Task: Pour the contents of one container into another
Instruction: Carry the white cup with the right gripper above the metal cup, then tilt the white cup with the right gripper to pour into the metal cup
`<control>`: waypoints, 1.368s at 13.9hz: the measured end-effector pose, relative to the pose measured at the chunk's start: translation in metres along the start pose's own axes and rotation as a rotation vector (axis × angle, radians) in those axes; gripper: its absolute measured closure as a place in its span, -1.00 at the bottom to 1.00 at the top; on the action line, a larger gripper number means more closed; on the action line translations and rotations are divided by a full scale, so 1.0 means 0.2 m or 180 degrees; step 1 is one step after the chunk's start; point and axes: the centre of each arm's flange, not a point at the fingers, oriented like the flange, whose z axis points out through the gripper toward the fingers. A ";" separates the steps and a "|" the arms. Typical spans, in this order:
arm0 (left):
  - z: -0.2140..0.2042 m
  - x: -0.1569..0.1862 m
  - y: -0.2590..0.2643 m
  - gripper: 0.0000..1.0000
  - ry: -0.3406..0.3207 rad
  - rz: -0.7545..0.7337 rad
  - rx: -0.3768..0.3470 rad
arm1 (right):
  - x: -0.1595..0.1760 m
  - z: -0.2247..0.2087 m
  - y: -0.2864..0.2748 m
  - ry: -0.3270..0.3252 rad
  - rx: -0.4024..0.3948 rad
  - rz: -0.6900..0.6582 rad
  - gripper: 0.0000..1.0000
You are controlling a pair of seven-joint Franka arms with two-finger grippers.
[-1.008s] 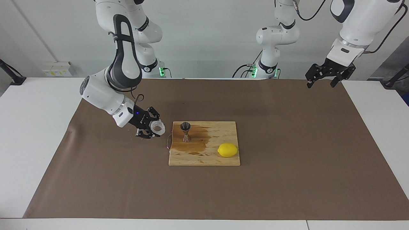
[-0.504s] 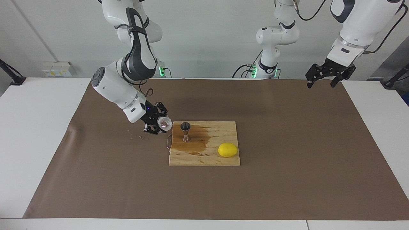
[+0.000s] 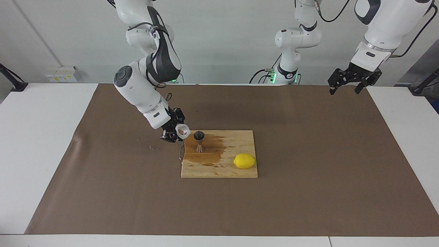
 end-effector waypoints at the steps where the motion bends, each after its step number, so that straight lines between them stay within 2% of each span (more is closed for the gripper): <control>1: 0.00 0.00 0.00 -1.00 0.0000 0.0000 0.0000 | 0.02 0.00 -0.01 -0.0079 -0.0037 -0.0027 -0.02; 5: 0.00 0.00 0.00 -1.00 0.0000 0.0000 0.0000 | 0.08 0.02 -0.06 -0.0361 -0.0167 -0.0184 -0.02; 14: 0.00 0.00 0.00 -1.00 0.0000 0.0000 0.0000 | 0.19 0.05 -0.14 -0.0770 -0.0414 -0.0382 -0.02; 19: 0.00 0.00 0.00 -1.00 0.0000 0.0000 0.0000 | 0.25 0.06 -0.18 -0.0857 -0.0474 -0.0370 -0.02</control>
